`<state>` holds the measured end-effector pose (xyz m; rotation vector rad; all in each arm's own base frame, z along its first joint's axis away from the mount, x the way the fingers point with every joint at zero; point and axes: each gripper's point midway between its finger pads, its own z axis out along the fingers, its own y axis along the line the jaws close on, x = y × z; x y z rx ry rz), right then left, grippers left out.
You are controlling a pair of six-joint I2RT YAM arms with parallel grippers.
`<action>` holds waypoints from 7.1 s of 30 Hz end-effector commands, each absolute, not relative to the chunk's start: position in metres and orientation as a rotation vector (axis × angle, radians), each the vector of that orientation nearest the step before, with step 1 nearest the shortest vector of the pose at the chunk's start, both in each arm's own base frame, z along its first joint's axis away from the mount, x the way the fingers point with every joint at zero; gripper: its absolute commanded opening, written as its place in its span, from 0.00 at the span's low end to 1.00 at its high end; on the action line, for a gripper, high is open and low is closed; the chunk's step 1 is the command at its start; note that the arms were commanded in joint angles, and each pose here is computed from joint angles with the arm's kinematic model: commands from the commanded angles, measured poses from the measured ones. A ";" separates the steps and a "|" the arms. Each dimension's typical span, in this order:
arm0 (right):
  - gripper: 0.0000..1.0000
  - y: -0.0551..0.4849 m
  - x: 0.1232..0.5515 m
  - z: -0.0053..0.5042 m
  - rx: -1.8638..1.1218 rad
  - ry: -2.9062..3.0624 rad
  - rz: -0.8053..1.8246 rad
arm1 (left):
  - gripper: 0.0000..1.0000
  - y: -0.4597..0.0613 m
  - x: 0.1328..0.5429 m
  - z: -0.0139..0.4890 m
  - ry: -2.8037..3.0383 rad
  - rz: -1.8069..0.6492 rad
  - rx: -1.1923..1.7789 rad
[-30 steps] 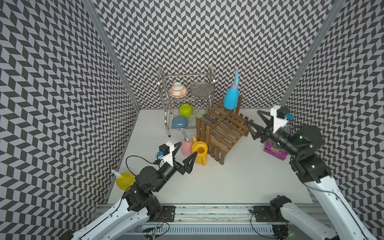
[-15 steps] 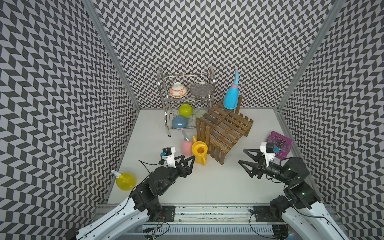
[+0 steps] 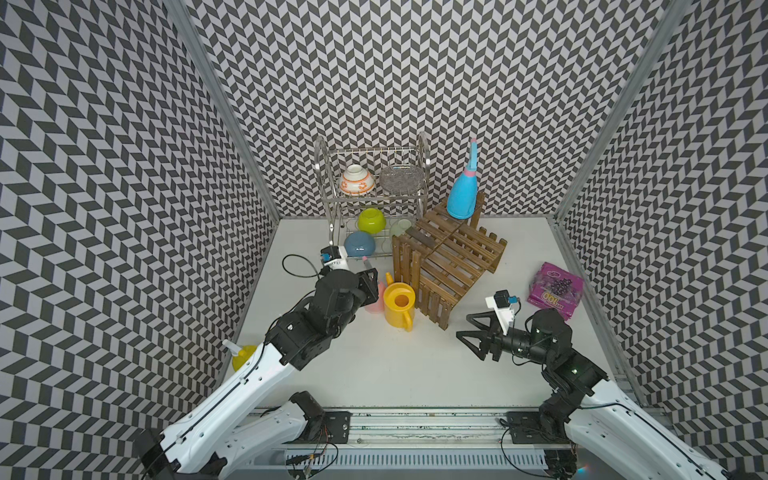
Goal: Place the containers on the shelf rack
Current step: 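Pick up a container from the center of the board, then place the container on the shelf.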
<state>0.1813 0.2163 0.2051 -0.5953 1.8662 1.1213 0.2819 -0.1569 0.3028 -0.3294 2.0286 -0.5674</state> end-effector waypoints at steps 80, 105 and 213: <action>0.83 0.313 0.109 0.300 -1.223 1.302 1.201 | 0.00 -0.233 0.124 0.330 1.613 -0.660 1.584; 0.38 0.314 0.113 0.307 -1.253 1.328 1.159 | 0.00 -0.289 0.116 0.324 1.584 -0.746 1.720; 0.01 0.252 0.359 0.480 -0.515 1.209 0.688 | 0.92 -0.147 0.174 0.253 1.715 -1.183 -0.311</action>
